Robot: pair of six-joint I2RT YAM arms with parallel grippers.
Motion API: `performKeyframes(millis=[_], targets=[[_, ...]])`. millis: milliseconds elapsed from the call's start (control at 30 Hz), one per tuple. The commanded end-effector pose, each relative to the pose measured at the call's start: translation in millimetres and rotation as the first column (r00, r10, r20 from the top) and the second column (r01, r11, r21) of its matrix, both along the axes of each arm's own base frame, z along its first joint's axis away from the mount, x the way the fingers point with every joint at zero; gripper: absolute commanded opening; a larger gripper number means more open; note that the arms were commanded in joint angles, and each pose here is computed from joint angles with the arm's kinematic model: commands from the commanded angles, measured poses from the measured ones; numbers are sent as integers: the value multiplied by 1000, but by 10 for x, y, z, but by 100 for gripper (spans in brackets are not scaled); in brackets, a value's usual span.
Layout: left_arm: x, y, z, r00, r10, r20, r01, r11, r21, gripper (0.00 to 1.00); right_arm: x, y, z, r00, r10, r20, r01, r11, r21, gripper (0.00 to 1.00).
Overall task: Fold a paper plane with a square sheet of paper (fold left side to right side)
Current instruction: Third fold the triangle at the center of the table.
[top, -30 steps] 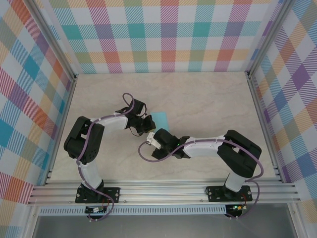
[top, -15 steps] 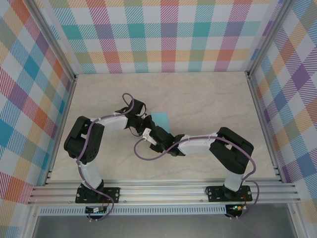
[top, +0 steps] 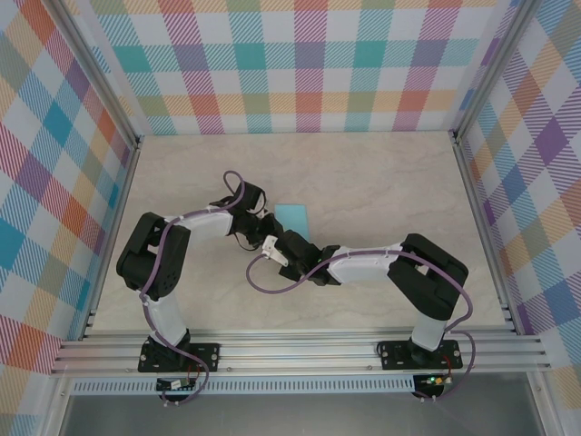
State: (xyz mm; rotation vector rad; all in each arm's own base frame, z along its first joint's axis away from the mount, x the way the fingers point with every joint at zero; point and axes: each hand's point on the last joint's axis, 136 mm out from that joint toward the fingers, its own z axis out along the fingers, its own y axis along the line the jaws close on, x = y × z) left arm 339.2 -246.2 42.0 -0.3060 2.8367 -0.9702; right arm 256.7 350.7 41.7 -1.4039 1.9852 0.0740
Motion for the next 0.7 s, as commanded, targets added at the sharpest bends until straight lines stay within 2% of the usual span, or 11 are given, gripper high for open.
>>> performKeyframes(millis=[0,233,300,367,500,667], targets=[[-49,241,41,1000,11,-14,-10,999,48,22,-22,19,91,999,-5,-35,6,999,42,0],[-130,624,211,999,38,-11,-36,995,88,48,12,7,97,997,-24,-75,29,997,67,0],[-124,701,277,999,48,-4,-47,996,80,52,11,7,96,996,-24,-83,30,997,72,0],[-99,701,362,999,40,13,-41,997,60,51,17,4,102,996,-27,-87,34,996,77,0],[58,463,509,999,-4,45,6,999,-49,44,25,1,103,995,-30,-95,38,996,81,0],[275,144,443,996,-80,38,83,994,-78,37,41,-4,115,994,-40,-97,48,995,85,0]])
